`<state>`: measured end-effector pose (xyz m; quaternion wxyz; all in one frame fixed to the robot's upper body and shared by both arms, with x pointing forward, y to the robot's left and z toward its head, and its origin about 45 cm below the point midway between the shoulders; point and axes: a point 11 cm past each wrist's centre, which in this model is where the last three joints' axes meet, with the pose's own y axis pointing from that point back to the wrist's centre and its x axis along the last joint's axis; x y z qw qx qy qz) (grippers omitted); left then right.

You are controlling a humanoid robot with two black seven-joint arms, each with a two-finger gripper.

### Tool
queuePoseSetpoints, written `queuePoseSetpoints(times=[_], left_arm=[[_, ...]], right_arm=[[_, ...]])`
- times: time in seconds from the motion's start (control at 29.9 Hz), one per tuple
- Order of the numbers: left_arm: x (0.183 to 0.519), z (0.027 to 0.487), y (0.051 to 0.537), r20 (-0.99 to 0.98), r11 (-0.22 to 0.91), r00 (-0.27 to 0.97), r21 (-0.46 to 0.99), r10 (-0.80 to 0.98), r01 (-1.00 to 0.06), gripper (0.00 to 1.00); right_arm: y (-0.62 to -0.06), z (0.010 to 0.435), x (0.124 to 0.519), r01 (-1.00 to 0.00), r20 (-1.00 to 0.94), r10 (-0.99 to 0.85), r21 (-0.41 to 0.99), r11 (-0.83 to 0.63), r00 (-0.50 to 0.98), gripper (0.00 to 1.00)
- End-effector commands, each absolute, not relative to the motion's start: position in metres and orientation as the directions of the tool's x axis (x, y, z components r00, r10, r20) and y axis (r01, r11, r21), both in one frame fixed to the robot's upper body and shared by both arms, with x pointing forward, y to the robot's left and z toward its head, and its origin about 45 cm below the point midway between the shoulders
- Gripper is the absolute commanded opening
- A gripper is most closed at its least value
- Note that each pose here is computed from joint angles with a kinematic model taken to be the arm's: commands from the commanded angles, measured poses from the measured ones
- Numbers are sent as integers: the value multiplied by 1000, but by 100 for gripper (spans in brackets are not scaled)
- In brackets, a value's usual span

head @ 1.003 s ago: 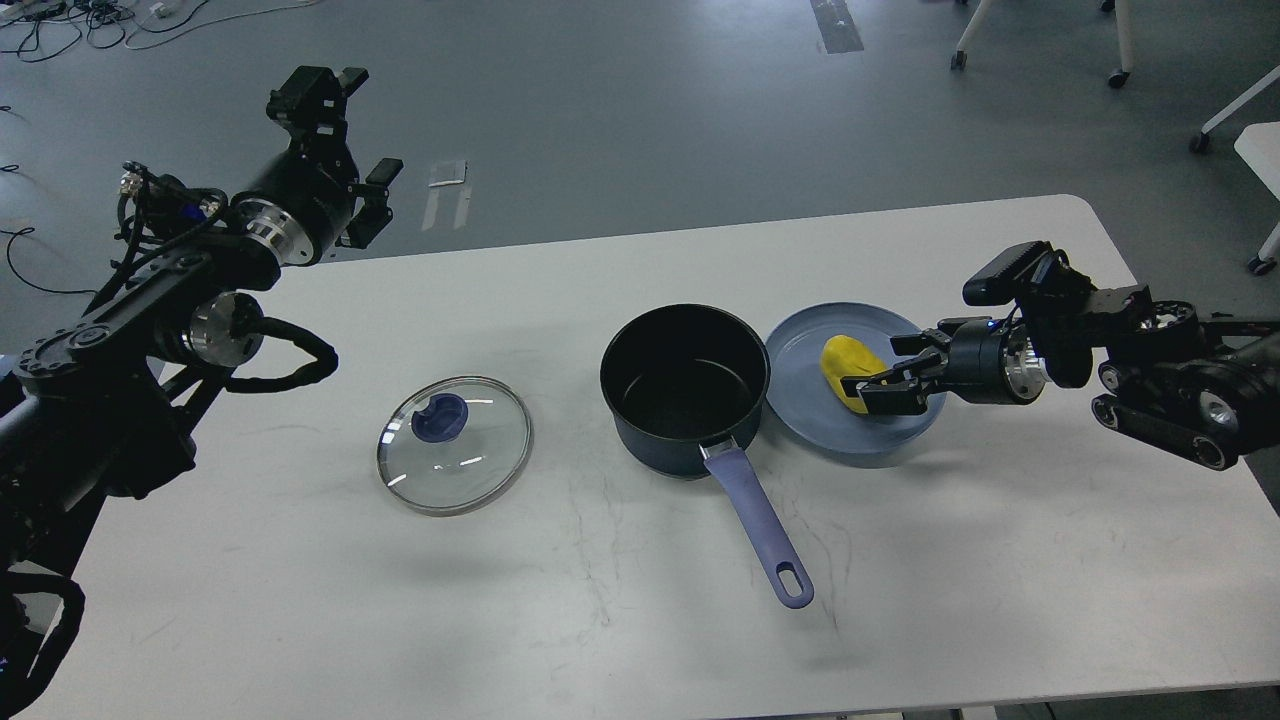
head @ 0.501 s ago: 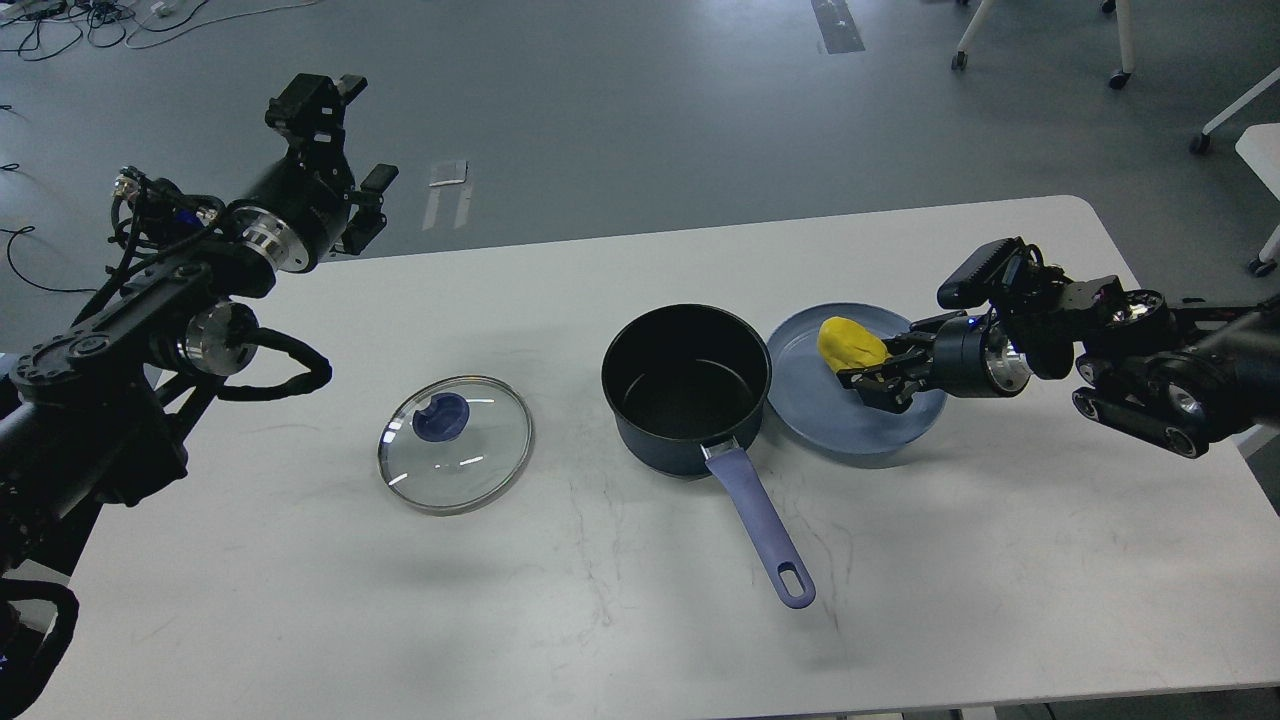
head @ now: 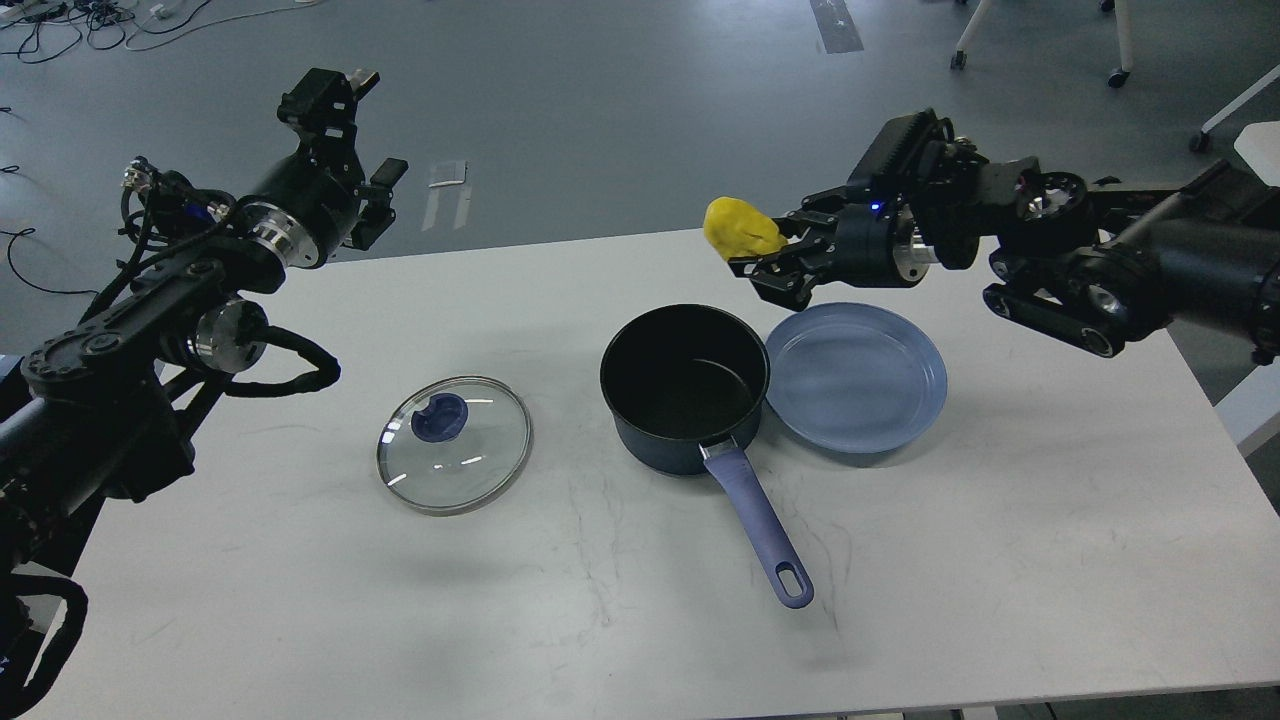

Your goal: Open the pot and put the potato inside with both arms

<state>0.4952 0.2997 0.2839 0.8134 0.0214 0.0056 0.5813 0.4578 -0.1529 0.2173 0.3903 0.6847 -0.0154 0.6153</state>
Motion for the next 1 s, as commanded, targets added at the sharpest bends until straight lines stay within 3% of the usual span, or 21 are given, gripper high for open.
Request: queuePoseSetpoints(times=[0.0, 0.13, 0.2, 0.27, 0.37, 0.53, 0.64, 0.7, 0.8, 0.87, 0.97], left_arm=[[495, 283, 301, 17, 321, 322, 44, 947, -946, 98], [495, 285, 306, 23, 312, 313, 43, 949, -949, 98], [495, 285, 308, 25, 310, 311, 43, 950, -950, 98], [495, 285, 308, 22, 309, 310, 42, 950, -950, 98], [495, 285, 306, 21, 310, 311, 43, 950, -950, 98], [496, 286, 302, 21, 312, 313, 37, 950, -949, 98], [497, 288, 301, 16, 317, 318, 34, 948, -948, 99], [497, 291, 301, -13, 317, 317, 22, 948, -948, 98], [498, 291, 297, -36, 321, 320, 17, 947, -947, 98], [498, 291, 288, -108, 334, 333, -4, 937, -943, 99], [496, 287, 285, -171, 348, 346, -16, 923, -937, 99]], right_arm=[[-121, 197, 443, -433, 835, 502, 548, -716, 227, 34], [-124, 180, 434, -407, 811, 534, 583, -703, 239, 40], [-127, 172, 429, -406, 817, 512, 577, -709, 266, 83], [-129, 171, 429, -412, 824, 499, 567, -713, 270, 96], [-133, 173, 430, -422, 829, 489, 559, -714, 272, 100], [-124, 196, 437, -465, 884, 324, 455, -759, 337, 100], [-119, 217, 447, -520, 909, 163, 358, -776, 383, 100], [-123, 256, 468, -631, 883, -158, 180, -755, 442, 100], [-131, 283, 482, -711, 739, -452, 53, -701, 501, 100], [-145, 311, 497, -788, 448, -724, -67, -612, 525, 100], [-171, 329, 510, -873, 146, -887, -163, -459, 439, 100]])
